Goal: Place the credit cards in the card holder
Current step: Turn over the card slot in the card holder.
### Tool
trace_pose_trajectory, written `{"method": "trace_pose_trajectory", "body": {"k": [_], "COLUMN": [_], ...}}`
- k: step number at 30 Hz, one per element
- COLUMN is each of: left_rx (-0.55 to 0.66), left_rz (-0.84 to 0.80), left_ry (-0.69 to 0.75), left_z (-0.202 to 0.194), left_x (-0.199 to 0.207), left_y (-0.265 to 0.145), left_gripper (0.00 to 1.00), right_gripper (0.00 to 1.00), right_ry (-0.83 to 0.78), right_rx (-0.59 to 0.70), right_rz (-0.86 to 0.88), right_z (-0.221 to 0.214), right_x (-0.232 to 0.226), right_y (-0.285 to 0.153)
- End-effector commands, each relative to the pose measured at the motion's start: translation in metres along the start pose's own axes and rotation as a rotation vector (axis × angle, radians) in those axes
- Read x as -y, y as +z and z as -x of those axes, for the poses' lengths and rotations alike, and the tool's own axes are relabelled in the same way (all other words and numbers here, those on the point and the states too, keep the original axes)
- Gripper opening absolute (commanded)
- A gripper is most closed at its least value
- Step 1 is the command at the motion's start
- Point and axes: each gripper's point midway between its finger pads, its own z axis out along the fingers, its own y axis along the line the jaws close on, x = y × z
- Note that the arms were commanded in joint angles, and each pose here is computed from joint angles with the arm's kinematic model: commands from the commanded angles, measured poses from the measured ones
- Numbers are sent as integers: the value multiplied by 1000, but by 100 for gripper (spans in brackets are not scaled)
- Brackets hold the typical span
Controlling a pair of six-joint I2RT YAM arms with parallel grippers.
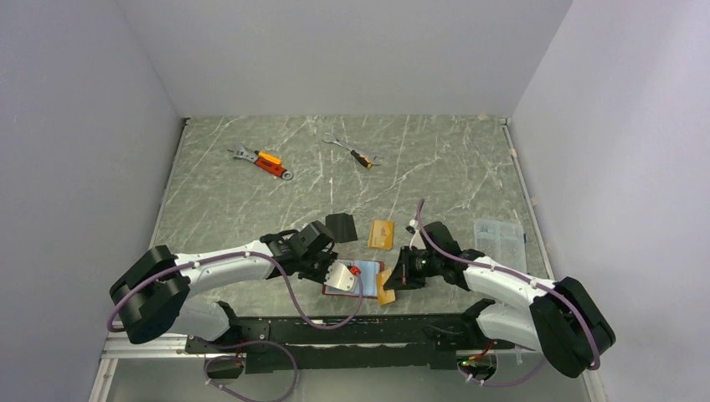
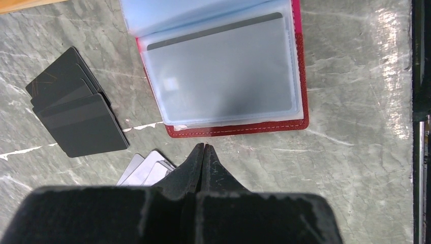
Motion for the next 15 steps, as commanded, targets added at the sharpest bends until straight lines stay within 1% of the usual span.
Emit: {"method": "trace_pose_trajectory", "body": {"k": [1,15], "left_rx": [20,17], "left_rz": [5,5], "left_ry": [1,1], "left_z": [3,2], "left_x": [-2,-1], "left_y": [3,3], "left_gripper": [0,0], "right_gripper": [0,0], "right_ry": [-24,-53], "right_rx": [1,11], "right_rz": [41,79], "right_z": [1,6], "right_x": [-9,-29], "right_y": [2,-2]}}
